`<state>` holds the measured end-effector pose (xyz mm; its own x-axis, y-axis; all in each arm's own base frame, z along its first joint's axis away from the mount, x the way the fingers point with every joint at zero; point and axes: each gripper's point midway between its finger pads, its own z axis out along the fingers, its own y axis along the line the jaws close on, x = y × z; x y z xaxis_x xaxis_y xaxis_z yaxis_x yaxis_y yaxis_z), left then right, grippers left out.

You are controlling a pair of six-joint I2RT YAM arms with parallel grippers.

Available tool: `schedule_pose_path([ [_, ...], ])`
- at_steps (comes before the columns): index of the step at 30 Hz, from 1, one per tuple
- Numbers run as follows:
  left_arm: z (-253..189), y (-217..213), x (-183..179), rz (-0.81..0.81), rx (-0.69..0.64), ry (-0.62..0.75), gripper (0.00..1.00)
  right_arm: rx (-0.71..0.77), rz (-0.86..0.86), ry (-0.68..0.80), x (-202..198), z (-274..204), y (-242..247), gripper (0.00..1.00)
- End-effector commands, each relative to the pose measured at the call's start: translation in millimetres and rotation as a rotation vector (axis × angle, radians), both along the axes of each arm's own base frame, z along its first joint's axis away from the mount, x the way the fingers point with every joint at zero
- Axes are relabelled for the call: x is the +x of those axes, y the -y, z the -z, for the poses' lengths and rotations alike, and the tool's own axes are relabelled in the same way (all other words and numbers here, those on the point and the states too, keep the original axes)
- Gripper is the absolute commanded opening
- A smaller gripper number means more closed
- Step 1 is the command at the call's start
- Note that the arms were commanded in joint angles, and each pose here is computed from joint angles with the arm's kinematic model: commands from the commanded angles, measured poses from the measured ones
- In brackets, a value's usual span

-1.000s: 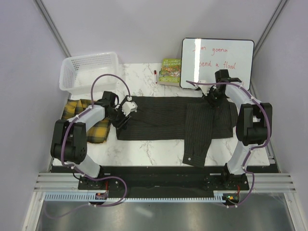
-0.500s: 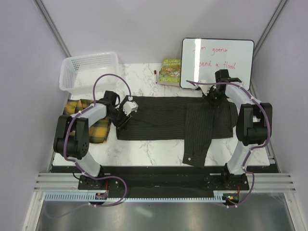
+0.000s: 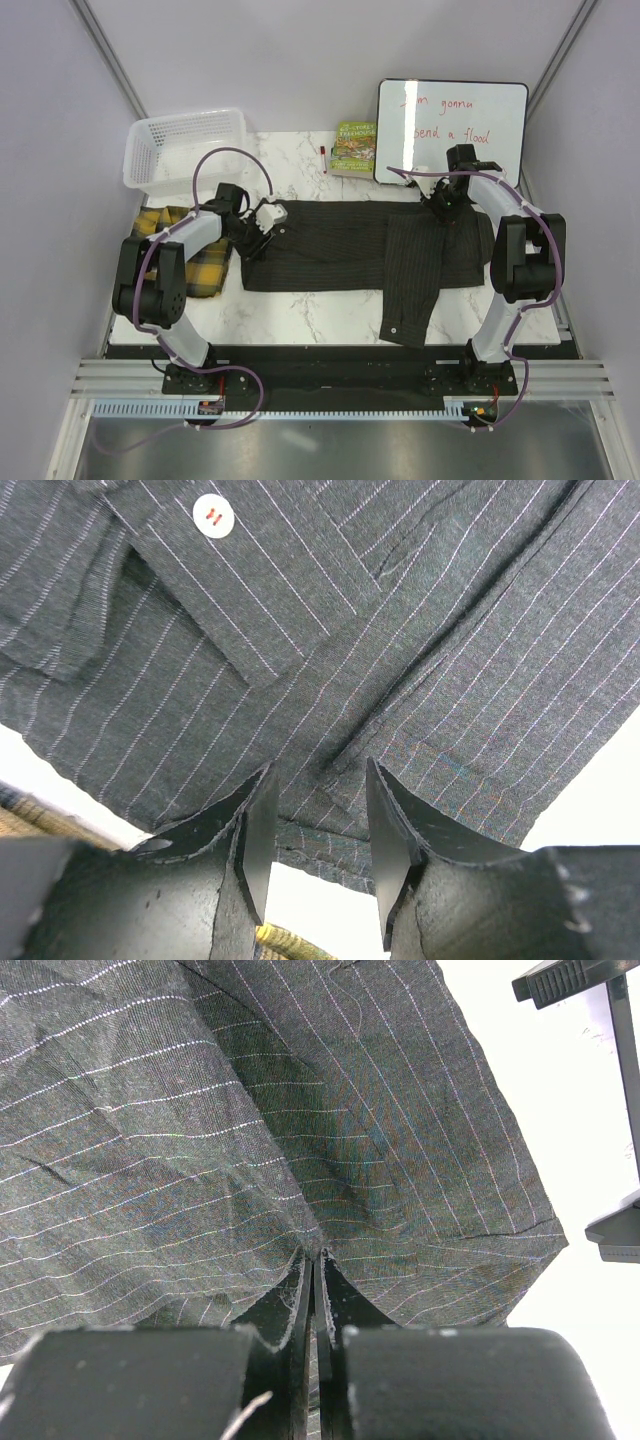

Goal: Fold and stack the long sleeve shirts
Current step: Fold the shirt

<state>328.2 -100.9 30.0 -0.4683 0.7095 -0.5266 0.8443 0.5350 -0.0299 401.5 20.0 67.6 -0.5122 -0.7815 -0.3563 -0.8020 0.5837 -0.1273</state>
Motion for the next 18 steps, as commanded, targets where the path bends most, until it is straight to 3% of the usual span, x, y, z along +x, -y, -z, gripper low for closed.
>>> schedule_pose_path([
  [1, 5, 3, -4, 0.011, -0.021, -0.018, 0.48, 0.001, 0.006, 0.033, 2, -10, -1, 0.04],
  [7, 14, 4, -11, 0.027, -0.015, -0.053, 0.45, -0.003, 0.007, 0.035, 2, -11, 0, 0.04],
  [18, -28, 10, -18, 0.039, -0.062, 0.014, 0.11, -0.015, 0.001, 0.034, -4, -14, 2, 0.03],
])
